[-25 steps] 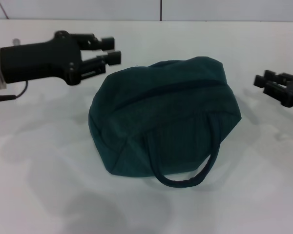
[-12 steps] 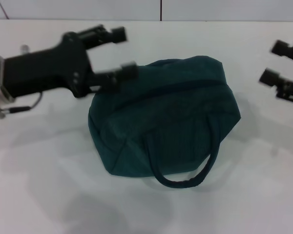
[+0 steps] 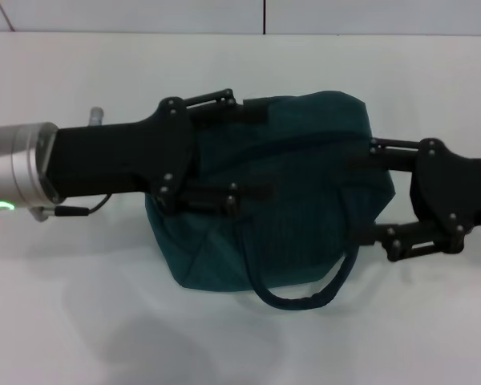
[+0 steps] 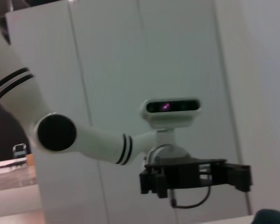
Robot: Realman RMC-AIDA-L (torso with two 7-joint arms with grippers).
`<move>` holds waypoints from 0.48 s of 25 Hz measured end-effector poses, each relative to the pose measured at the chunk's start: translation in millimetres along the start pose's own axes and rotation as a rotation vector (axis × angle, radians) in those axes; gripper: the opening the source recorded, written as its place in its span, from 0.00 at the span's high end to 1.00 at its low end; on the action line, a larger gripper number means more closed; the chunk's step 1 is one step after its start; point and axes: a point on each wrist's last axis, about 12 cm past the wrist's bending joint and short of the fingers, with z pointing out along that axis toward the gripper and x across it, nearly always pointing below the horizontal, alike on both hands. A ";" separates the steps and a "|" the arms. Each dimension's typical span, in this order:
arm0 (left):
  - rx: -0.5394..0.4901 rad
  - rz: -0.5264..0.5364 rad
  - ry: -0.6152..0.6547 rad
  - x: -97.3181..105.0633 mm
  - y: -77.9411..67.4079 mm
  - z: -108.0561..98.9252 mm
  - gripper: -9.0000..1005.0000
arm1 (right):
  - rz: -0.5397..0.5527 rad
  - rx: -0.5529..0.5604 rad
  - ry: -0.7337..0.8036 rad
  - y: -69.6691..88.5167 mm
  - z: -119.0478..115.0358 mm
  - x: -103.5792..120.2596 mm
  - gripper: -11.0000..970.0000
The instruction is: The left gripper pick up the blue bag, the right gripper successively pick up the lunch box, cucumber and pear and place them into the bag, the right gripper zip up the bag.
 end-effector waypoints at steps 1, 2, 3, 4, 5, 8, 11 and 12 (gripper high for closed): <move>-0.001 -0.006 -0.003 2.0 -0.8 -0.1 0.12 | -0.002 -0.008 0.005 0.1 1.6 -0.3 0.13; -0.002 -0.008 -0.005 3.2 -1.2 -0.4 0.12 | -0.003 -0.012 0.005 0.3 2.1 -0.7 0.13; -0.002 -0.008 -0.005 3.2 -1.2 -0.4 0.12 | -0.004 -0.019 0.006 0.8 2.8 -0.9 0.13; -0.008 -0.009 -0.008 6.4 -2.9 -2.0 0.12 | -0.005 -0.023 0.005 1.2 2.9 -1.3 0.13; -0.009 -0.009 -0.009 6.7 -3.1 -2.2 0.12 | -0.005 -0.026 0.004 1.6 3.0 -1.5 0.13; -0.016 -0.011 -0.010 7.4 -3.6 -3.5 0.12 | -0.008 -0.029 0.003 1.7 3.0 -2.3 0.13; -0.016 -0.012 -0.009 7.7 -3.7 -3.3 0.12 | -0.012 -0.030 0.004 1.6 3.2 -3.0 0.13; -0.016 -0.012 -0.009 7.8 -3.8 -3.2 0.12 | -0.012 -0.029 0.004 1.6 3.2 -2.9 0.13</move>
